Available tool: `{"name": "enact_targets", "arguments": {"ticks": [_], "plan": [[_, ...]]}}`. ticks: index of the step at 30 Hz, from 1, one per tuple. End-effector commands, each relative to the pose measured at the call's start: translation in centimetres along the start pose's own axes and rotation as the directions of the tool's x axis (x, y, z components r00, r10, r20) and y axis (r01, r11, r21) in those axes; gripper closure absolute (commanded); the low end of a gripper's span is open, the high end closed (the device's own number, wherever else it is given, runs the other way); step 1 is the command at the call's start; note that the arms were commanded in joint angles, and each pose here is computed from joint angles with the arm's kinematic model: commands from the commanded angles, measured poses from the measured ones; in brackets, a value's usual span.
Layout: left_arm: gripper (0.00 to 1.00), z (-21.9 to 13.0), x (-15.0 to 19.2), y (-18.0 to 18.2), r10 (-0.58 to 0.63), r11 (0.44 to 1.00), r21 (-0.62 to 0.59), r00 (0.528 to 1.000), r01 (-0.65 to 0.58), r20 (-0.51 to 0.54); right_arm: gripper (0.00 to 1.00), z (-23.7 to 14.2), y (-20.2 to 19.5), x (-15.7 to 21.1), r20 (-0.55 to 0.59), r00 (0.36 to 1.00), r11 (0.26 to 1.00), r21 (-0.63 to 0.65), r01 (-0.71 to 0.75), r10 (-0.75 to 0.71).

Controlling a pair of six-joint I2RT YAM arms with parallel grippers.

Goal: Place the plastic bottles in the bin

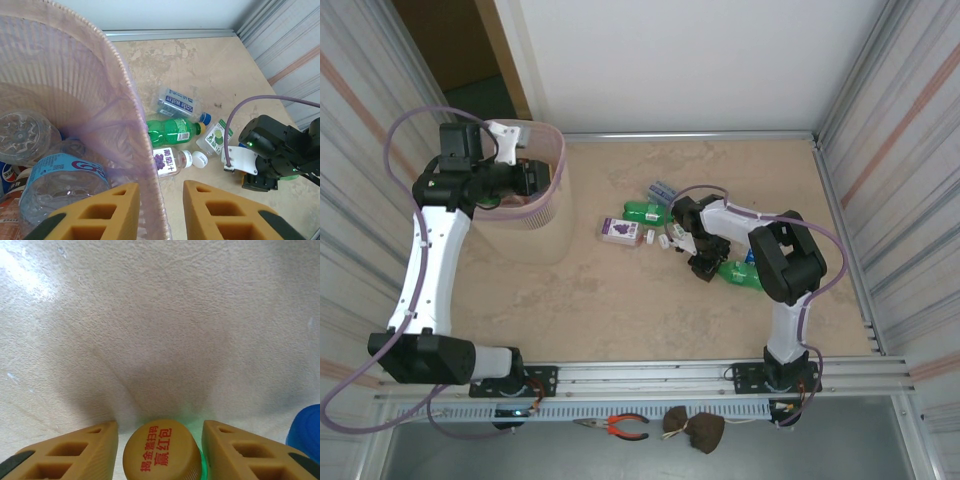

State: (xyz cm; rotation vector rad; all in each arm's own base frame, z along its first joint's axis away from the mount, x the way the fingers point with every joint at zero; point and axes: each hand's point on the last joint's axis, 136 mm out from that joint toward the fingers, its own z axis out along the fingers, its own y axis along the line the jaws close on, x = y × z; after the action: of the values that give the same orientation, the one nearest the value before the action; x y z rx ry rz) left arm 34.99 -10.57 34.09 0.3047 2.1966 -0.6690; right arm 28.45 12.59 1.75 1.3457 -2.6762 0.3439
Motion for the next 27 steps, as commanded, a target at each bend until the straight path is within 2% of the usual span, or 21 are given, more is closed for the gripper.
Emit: {"name": "enact_targets", "arguments": {"ticks": [1, 12, 19, 23, 27], "plan": [[0.71, -1.2, -0.6, -1.4, 0.011, 1.0, 0.028, 0.999, -0.012, 0.039, 0.56, 0.2, -0.2, 0.0, -0.014, 1.0, 0.999, 0.025, 0.028, -0.028], [0.71, -2.2, -1.6, -2.2, 0.02, 0.999, 0.044, 0.997, -0.023, 0.08, 0.67, -2.2, 0.3, -0.1, 0.05, 0.999, 1.0, 0.015, 0.001, -0.002], [0.68, -2.9, -3.1, -4.7, 0.065, 0.987, 0.132, 0.984, -0.087, 0.165, 0.68, -6.8, 1.0, -0.9, 0.223, 0.973, 0.997, -0.053, -0.056, 0.067], [0.63, -3.5, -3.9, -6.8, 0.11, 0.967, 0.198, 0.965, -0.159, 0.237, 0.68, -11.3, 1.2, -1.7, 0.39, 0.911, 0.989, -0.113, -0.096, 0.132], [0.59, -3.8, -4.4, -9.3, 0.178, 0.934, 0.246, 0.937, -0.257, 0.302, 0.67, -17.0, 1.5, -2.4, 0.576, 0.792, 0.975, -0.195, -0.105, 0.201]]}}
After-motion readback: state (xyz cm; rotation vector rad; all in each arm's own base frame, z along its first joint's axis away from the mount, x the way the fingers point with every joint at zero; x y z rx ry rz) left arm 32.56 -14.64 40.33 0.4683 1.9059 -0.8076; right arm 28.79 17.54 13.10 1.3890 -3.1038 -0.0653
